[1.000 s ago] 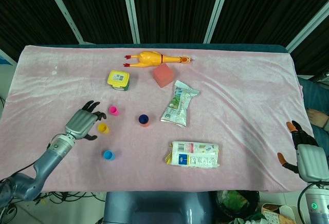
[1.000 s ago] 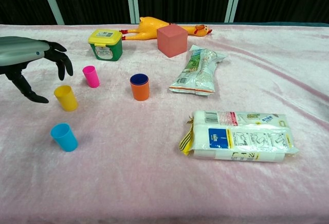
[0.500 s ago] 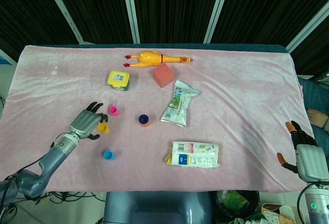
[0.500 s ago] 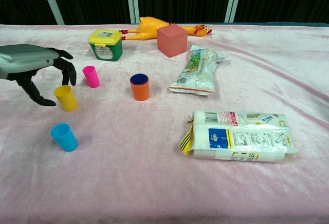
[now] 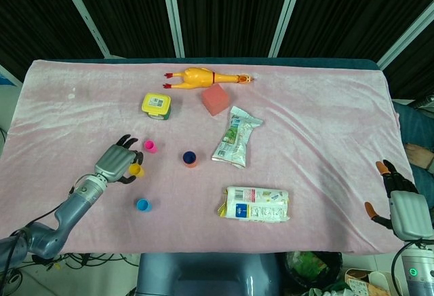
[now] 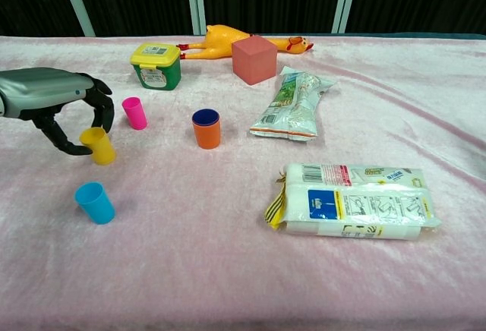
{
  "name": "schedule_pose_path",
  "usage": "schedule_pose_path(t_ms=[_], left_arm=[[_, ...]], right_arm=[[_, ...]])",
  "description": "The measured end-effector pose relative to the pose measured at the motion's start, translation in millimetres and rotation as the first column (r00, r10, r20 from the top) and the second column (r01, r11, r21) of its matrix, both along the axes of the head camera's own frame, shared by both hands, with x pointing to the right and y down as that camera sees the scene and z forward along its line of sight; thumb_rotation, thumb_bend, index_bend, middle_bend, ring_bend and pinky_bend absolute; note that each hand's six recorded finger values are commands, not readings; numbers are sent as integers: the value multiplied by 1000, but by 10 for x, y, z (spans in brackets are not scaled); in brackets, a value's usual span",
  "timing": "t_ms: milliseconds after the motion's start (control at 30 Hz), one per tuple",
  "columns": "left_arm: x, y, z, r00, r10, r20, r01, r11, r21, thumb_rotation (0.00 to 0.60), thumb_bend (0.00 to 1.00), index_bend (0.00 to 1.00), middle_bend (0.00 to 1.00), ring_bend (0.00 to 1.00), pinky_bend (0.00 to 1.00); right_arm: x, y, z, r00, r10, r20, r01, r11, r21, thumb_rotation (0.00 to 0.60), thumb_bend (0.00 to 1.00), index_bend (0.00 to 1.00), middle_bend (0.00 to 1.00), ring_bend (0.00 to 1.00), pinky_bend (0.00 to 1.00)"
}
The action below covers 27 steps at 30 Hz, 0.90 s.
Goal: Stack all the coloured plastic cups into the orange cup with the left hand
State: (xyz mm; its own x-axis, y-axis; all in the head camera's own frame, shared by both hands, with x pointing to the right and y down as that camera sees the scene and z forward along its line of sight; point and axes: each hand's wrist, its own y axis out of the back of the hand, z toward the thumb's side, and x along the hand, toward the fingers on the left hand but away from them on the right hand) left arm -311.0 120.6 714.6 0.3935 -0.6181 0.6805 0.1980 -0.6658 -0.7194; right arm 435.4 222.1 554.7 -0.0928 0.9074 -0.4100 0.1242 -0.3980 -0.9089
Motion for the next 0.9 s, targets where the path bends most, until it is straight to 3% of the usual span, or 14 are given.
schedule_pose_path(t_ms=[433, 667, 900], left_arm=[[166, -225, -386, 996, 4, -89, 6, 994, 110, 600, 261, 475, 516, 94, 71], [656, -585, -628, 982, 48, -183, -15, 984, 175, 600, 261, 475, 518, 94, 72], [1052, -733, -658, 970, 76, -232, -39, 986, 160, 600, 261, 478, 520, 94, 74]], right_arm=[[6, -3, -9, 1000, 4, 1, -4, 1000, 4, 600, 240, 36, 45, 160, 214], [10, 1, -13, 1000, 5, 0, -5, 1000, 4, 600, 239, 36, 45, 160, 213], [14, -1, -7, 1000, 5, -2, -5, 1000, 2, 600, 241, 36, 45, 160, 214]])
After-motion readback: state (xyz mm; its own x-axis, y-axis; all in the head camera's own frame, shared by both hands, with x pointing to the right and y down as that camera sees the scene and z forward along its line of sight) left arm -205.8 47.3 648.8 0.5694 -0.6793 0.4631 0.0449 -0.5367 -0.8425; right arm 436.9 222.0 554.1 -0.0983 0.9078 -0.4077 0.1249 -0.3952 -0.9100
